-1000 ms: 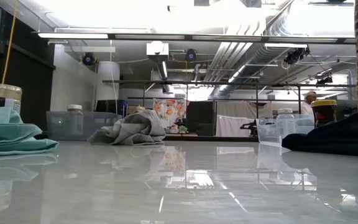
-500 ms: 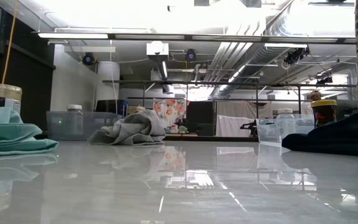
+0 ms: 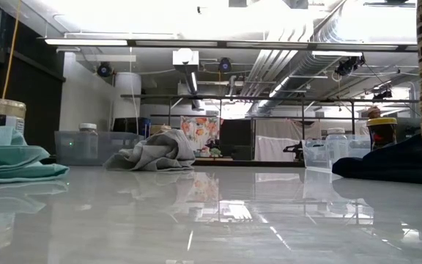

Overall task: Sort spices by type
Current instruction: Put the red seasoning can into the bottom black bin, then put the middle brown seasoning bottle into the white bin

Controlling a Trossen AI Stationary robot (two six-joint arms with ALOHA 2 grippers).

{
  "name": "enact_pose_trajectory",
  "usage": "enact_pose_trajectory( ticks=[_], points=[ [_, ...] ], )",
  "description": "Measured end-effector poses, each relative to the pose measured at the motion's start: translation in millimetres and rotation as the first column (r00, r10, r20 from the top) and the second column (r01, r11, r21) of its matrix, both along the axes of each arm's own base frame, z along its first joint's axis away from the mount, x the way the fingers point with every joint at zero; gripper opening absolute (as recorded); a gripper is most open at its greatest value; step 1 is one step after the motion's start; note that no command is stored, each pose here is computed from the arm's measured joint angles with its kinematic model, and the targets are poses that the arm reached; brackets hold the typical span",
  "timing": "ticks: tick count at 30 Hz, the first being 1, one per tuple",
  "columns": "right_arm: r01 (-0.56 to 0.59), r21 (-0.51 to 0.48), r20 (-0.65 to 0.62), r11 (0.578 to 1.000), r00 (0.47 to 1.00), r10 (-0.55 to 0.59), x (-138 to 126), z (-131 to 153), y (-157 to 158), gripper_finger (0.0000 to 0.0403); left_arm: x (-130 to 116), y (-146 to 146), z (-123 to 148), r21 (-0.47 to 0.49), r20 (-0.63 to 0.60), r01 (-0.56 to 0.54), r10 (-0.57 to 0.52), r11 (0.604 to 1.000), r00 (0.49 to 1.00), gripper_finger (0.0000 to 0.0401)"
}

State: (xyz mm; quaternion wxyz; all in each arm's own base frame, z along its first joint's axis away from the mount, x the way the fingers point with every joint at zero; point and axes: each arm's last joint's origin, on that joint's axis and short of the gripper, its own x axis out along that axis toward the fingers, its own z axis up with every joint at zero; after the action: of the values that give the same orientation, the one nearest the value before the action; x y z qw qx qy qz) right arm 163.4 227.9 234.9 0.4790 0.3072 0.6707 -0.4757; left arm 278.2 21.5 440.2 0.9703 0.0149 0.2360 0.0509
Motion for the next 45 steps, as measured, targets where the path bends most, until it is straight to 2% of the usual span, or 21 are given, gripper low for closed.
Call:
enact_pose_trajectory(
  ticks=[4,9,17,22,33,40,45],
  points=[
    [0.017,0.021,-0.024,1.0,1.0,-0.016,-2,-15,-1,0.0005,0,0,0,0.0,0.0,0.0,0.0,1.0,1.0,0.0],
    [0.01,0.043,-0.009,0.999,1.0,-0.01,-1,-18,0,0.0002,0,0,0,0.0,0.0,0.0,0.0,1.0,1.0,0.0],
    [0.017,0.118,0.079,0.993,0.997,-0.027,6,-20,9,0.0001,0,0,0,0.0,0.0,0.0,0.0,1.0,1.0,0.0],
    [0.045,0.096,0.119,0.994,0.991,-0.056,8,-21,9,0.0001,0,0,0,0.0,0.0,0.0,0.0,1.0,1.0,0.0],
    [0.022,0.064,0.163,0.998,0.986,-0.032,9,-20,8,0.0,0,0,0,0.0,0.0,0.0,0.0,1.0,1.0,0.0],
    [0.014,0.049,0.17,0.999,0.985,-0.022,-2,1,9,0.0,-6,0,4,0.001,0.014,0.0,0.0,1.0,1.0,0.0],
    [0.061,-0.027,0.181,0.998,0.982,-0.055,-18,28,5,0.0,-20,-1,12,-0.004,0.029,-0.002,0.002,1.0,1.0,0.0]
  ],
)
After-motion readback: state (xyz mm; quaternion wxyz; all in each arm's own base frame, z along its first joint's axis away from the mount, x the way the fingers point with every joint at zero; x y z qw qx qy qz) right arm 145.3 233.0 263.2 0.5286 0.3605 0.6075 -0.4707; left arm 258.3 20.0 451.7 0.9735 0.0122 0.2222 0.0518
